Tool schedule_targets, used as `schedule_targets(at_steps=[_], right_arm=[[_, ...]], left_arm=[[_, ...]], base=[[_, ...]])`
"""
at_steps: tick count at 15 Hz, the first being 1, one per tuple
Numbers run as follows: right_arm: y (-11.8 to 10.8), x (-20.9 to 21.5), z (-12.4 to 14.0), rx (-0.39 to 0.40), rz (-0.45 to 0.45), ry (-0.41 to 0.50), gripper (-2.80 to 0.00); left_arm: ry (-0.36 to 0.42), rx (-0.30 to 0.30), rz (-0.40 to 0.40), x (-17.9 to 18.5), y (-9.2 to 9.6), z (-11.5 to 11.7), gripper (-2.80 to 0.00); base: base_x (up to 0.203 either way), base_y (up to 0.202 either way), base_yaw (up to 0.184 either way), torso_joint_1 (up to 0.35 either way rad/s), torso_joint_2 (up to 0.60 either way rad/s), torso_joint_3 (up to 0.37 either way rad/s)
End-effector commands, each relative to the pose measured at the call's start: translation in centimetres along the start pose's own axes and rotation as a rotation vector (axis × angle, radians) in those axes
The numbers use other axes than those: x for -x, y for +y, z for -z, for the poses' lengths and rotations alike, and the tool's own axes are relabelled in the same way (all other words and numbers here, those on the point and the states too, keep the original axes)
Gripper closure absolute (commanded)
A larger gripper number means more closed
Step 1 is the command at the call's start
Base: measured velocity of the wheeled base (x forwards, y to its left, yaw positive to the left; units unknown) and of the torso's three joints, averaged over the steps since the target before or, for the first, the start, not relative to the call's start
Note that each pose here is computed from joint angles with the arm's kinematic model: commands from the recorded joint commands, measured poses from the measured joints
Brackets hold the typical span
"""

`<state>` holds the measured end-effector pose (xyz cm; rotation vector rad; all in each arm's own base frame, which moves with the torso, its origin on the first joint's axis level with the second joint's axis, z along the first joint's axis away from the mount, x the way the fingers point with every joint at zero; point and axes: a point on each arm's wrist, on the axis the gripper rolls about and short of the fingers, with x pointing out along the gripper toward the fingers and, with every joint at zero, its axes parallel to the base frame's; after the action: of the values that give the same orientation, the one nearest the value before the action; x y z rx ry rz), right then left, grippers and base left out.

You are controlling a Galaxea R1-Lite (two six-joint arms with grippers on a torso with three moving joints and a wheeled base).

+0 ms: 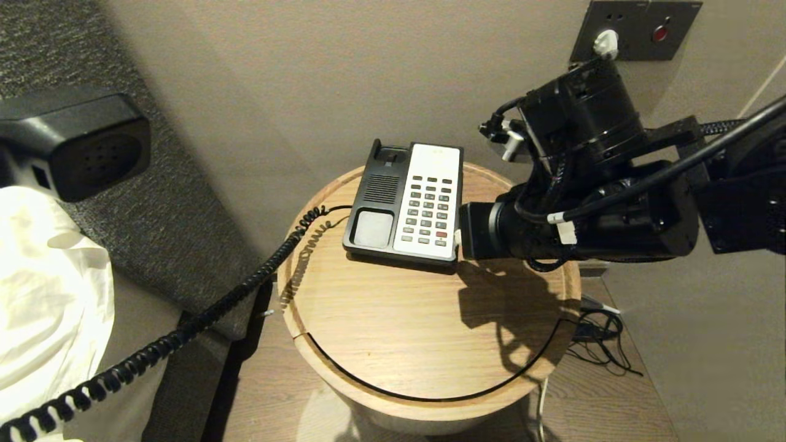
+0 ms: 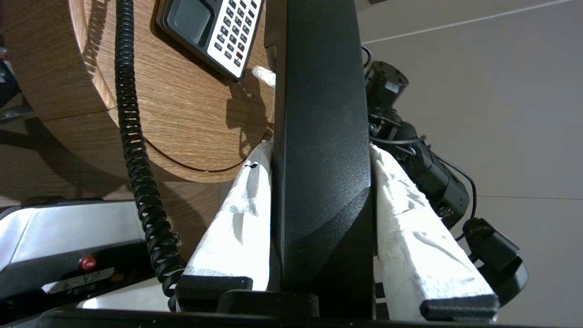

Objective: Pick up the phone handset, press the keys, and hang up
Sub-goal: Dial the number

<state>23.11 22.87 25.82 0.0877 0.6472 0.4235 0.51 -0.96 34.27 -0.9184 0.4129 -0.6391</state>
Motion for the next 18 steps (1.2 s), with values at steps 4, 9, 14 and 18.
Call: schedule_targets(at_steps=[4,9,14,18], right_arm=[[0.6,-2.4,0.0,0.010,0.012,0.023,0.00],[0.8,-2.8,-0.2,0.011,0.010,0.020,0.00],[0.8,-3.0,-0.1,0.011,0.012,0.024,0.00],[0.8,-2.6,-0.4,0.009,0.007,0.013,0.00]], left_arm=[[0.002,0.005,-0.001,0.1,0.1,0.1,0.00],[0.000,0.004,0.003,0.2,0.1,0.2,0.00],[0.001,0.005,0.001,0.2,0.1,0.2,0.00],[0.001,0.005,0.001,0.2,0.1,0.2,0.00]], base=[[0.000,0.000,0.000,0.000,0.00,0.000],[0.000,0.000,0.000,0.000,0.00,0.000],[0.000,0.000,0.000,0.000,0.00,0.000],[0.000,0.000,0.000,0.000,0.00,0.000]])
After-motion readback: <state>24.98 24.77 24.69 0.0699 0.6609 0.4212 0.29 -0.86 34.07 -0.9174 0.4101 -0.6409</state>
